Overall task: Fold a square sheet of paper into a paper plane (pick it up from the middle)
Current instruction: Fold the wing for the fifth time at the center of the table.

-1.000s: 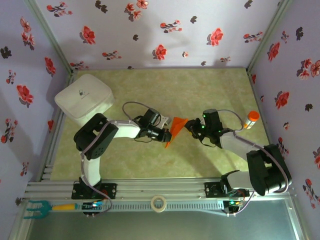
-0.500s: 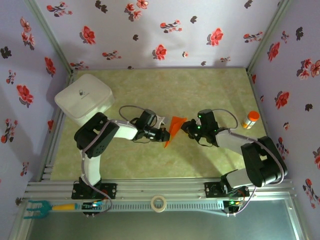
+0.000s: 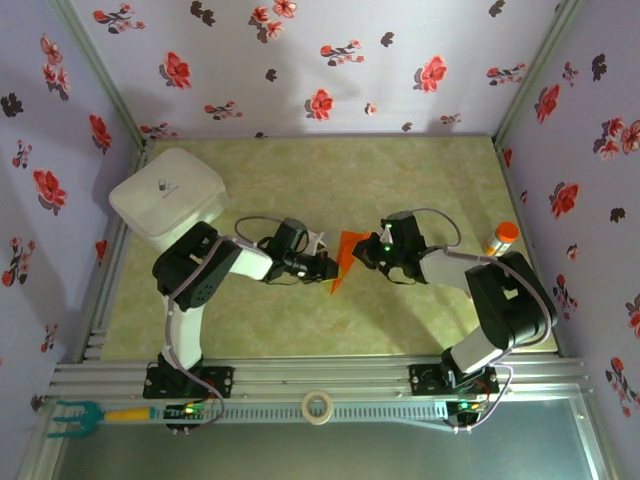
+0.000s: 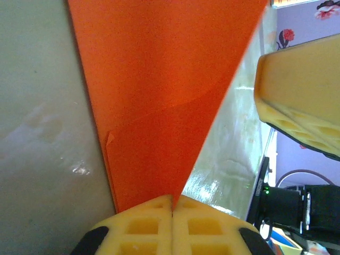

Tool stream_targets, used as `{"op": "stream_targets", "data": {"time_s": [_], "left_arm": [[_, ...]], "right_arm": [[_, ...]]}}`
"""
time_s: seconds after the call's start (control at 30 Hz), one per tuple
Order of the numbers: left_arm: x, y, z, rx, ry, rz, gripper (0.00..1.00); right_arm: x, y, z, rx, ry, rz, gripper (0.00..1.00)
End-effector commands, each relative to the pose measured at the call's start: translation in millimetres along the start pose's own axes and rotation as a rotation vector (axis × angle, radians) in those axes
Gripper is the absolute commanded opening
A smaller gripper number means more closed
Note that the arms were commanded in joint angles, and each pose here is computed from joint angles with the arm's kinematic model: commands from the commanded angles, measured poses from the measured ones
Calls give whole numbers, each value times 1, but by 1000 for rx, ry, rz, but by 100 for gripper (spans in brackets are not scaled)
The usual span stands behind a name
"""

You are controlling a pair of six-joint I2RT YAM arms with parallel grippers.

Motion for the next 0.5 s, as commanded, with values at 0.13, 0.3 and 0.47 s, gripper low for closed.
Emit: {"op": "stream_targets", "data": {"time_s": [0.13,0.3,0.47], "left_arm": [[-2,0,11,-83,20,-29,1],[-5,-3,15,-134,30,-57,1],[-5,-3,18,-166,35,-64,0]], "right_arm": [[15,-3,13,-55,-41,36,4],[21,-6,13,-53,-49,37,4],[26,-6,10,-58,-39,48,4]]}}
Point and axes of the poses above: each hand's point on the last joint's axis, 136 mm out from that joint toward the fingers, its own x axis out along the fingers, its own z axis along the line the jaws close on, y = z × x, the point moved 1 cm from there along -x, back along the fingers, and after that the axes turned 14 degrees about x, right-handed, at the moved point
